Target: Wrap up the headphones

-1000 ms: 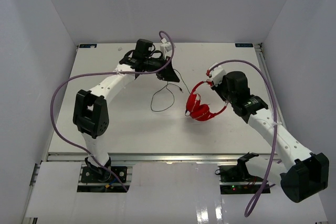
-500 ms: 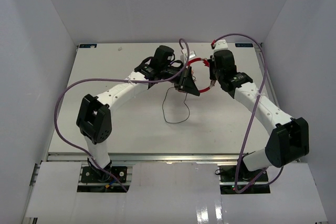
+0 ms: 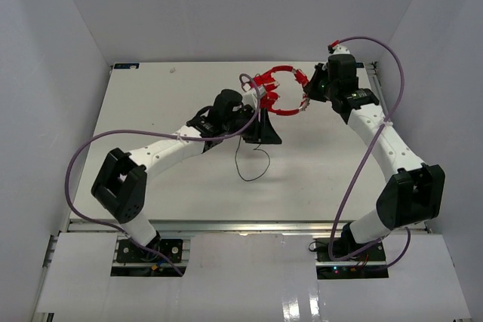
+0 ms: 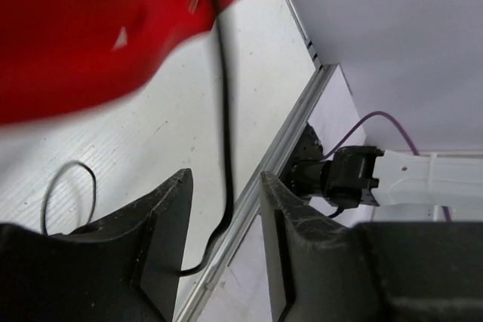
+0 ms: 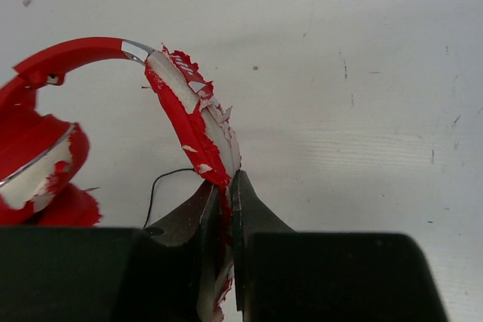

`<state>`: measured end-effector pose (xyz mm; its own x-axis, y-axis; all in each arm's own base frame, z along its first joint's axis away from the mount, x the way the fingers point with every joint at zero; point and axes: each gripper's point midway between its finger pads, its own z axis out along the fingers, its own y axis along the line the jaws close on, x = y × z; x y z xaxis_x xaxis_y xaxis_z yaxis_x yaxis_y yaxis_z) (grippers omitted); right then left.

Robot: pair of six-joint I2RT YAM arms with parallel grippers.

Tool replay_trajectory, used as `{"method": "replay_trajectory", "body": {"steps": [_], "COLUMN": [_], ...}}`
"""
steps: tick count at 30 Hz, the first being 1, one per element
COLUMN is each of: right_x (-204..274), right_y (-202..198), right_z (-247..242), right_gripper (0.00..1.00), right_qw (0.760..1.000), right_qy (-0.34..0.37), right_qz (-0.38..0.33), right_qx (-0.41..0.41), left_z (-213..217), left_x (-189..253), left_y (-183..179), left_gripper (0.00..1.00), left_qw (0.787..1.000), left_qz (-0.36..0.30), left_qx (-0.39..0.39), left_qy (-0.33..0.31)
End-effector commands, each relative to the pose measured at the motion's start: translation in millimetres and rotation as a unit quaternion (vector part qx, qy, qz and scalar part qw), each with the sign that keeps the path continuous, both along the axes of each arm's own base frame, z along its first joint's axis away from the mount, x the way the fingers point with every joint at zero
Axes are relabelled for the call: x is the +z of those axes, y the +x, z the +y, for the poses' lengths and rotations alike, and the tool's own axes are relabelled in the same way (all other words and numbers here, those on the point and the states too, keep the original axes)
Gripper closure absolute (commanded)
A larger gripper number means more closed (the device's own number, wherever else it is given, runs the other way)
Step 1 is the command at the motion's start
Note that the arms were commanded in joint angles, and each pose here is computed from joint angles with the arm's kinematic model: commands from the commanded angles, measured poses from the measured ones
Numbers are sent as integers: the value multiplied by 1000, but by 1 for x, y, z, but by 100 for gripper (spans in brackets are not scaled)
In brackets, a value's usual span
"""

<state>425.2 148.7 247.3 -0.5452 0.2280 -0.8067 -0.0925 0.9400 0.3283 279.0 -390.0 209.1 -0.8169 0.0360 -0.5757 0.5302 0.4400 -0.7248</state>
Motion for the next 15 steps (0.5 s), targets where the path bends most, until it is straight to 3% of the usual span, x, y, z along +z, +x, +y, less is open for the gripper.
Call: {"method": "replay_trajectory", "body": {"steps": [1,5,10,14,15], "right_x": [88,103,115,132,137], "right_y": [4,-8,-29,-50,-60], "right_z": [17,21,27,25,27], "right_gripper": [92,92,92,92,92], "right_qw": [988,981,967,947,937], "right_qy": [135,172,227,263,267], "right_qz": [-63,-60,-42,-52,-58], "right_qx": [37,65,112,179,217], "left_z": [3,2,9,0,0], "left_x": [44,35,2,-26,-33], "left_y": [-11,-22,-9,7,10], "left_gripper": [41,34,33,37,44], "left_qw": [976,946,921,924,926], "left_qz": [-209,-315,-378,-373,-369], "left_qx": [25,21,65,71,71], "left_qy": [-46,-74,-70,-51,-49]}}
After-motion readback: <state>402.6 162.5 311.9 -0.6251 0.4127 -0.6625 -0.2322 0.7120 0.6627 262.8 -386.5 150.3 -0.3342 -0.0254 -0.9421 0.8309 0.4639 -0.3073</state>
